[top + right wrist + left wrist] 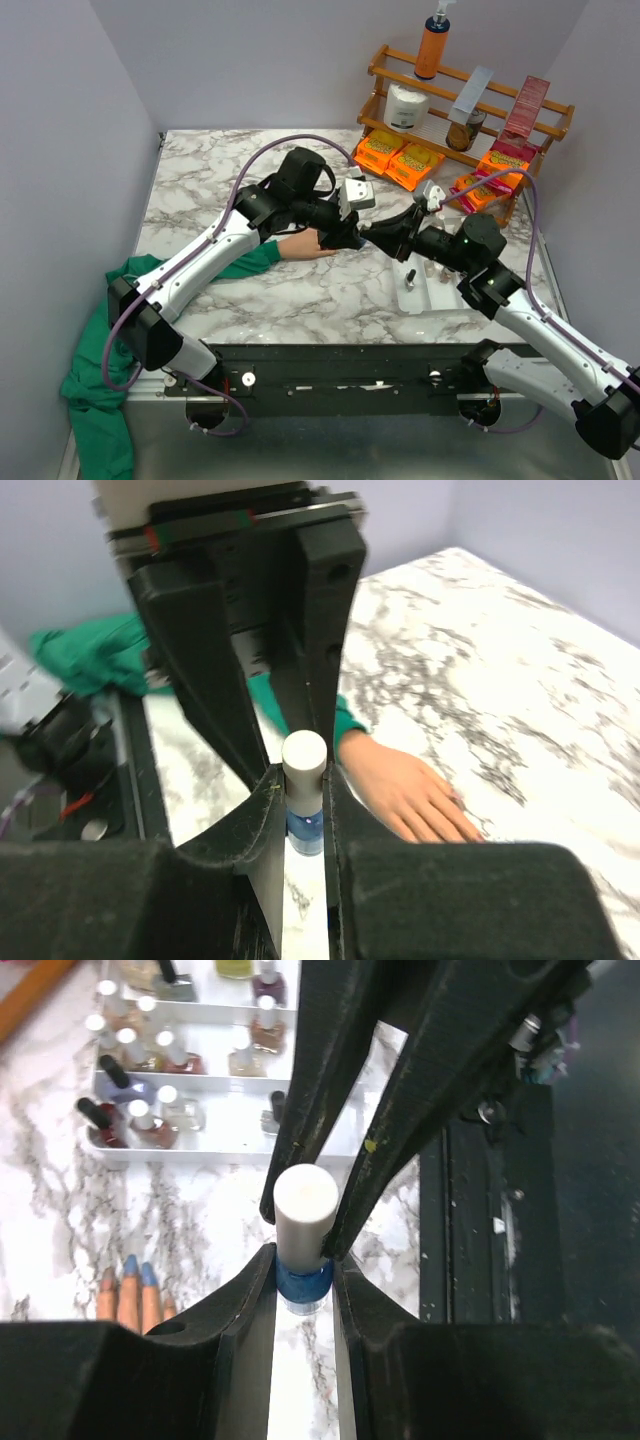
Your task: Paint the nails
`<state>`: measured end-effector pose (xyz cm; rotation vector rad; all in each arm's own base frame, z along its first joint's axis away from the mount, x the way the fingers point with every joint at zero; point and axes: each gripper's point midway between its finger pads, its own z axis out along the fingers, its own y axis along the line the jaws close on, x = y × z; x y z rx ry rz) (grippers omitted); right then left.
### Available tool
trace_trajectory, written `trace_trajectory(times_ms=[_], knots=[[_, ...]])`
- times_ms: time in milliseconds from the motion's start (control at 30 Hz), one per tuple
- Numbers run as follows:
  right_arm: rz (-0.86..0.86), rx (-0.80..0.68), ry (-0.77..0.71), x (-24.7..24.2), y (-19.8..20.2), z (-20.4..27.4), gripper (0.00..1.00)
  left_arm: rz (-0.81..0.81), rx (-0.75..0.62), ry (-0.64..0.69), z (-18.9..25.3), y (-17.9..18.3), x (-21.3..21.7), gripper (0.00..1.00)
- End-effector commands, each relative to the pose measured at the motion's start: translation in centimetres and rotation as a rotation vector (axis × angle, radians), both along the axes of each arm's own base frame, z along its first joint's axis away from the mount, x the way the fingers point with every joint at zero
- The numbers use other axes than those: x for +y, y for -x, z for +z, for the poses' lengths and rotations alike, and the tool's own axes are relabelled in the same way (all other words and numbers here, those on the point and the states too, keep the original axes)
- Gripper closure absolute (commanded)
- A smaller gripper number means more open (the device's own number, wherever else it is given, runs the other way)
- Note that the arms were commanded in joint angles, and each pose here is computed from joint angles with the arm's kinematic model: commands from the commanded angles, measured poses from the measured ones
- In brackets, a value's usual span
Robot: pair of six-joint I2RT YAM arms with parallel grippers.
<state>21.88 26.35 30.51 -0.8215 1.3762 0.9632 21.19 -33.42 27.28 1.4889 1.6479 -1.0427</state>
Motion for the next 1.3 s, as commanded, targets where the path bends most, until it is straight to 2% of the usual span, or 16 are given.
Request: trace_trajectory(times_ms=[0, 133, 300, 467, 567, 700, 733, 767, 800, 867, 1067, 1100, 1133, 1200, 1267], knots=[[-0.277, 0.089, -0.045, -1.1, -3.2, -0.4, 0.99, 0.145, -0.091, 0.056, 2.4, -3.5, -1.3, 1.0], [-0.348, 0.156, -0.071, -0.6, -3.9, -0.7, 0.99, 0.158, -0.113, 0.03, 1.5, -3.5, -1.9, 1.0], [-0.518, 0.318, -0.16, -1.5, -5.8, -1.7, 0.99, 0.306, -0.154, -0.012, 0.6, -6.0, -1.6, 1.0], [-0.58, 0.356, -0.199, -1.0, -6.7, -1.1, 0.99, 0.379, -0.157, -0.016, 0.3, -7.2, -1.8, 1.0], [-0.602, 0.4, -0.132, -0.3, -7.4, -2.4, 0.99, 0.39, -0.151, -0.031, -0.4, -7.5, -1.9, 1.0], [-0.602, 0.406, -0.132, -0.2, -7.5, -2.2, 0.99, 0.372, -0.15, -0.035, -0.9, -7.1, -1.8, 1.0], [-0.592, 0.392, -0.14, -0.3, -7.3, -1.6, 0.95, 0.365, -0.143, -0.036, -1.2, -7.0, -1.7, 1.0], [-0.583, 0.378, -0.138, -0.3, -7.2, -1.2, 0.77, 0.358, -0.143, -0.034, -1.2, -6.9, -1.6, 1.0], [-0.57, 0.352, -0.121, -0.3, -7.1, -1.0, 0.66, 0.35, -0.138, -0.032, -1.2, -6.7, -1.6, 1.0], [-0.552, 0.319, -0.119, -0.6, -6.8, 0.0, 0.49, 0.324, -0.11, -0.016, -1.3, -6.4, -1.4, 1.0], [-0.446, 0.24, -0.103, -2.3, -6.1, 1.3, 0.38, 0.248, -0.063, 0.003, -1.1, -4.9, -0.9, 1.0], [-0.432, 0.189, -0.096, -3.1, -6.1, 2.0, 0.36, 0.224, -0.056, 0.011, -0.8, -4.4, -0.9, 1.0], [-0.338, 0.165, -0.082, -2.4, -5.0, 2.3, 0.34, 0.203, -0.045, 0.008, -0.8, -3.9, -0.8, 1.0], [-0.297, 0.103, -0.048, -3.3, -4.8, 2.3, 0.32, 0.125, -0.037, 0.029, -0.2, -2.5, -0.9, 1.0], [-0.18, 0.058, -0.019, -2.9, -3.3, 2.2, 0.32, 0.067, -0.024, 0.031, 0.1, -1.3, -0.7, 1.0]])
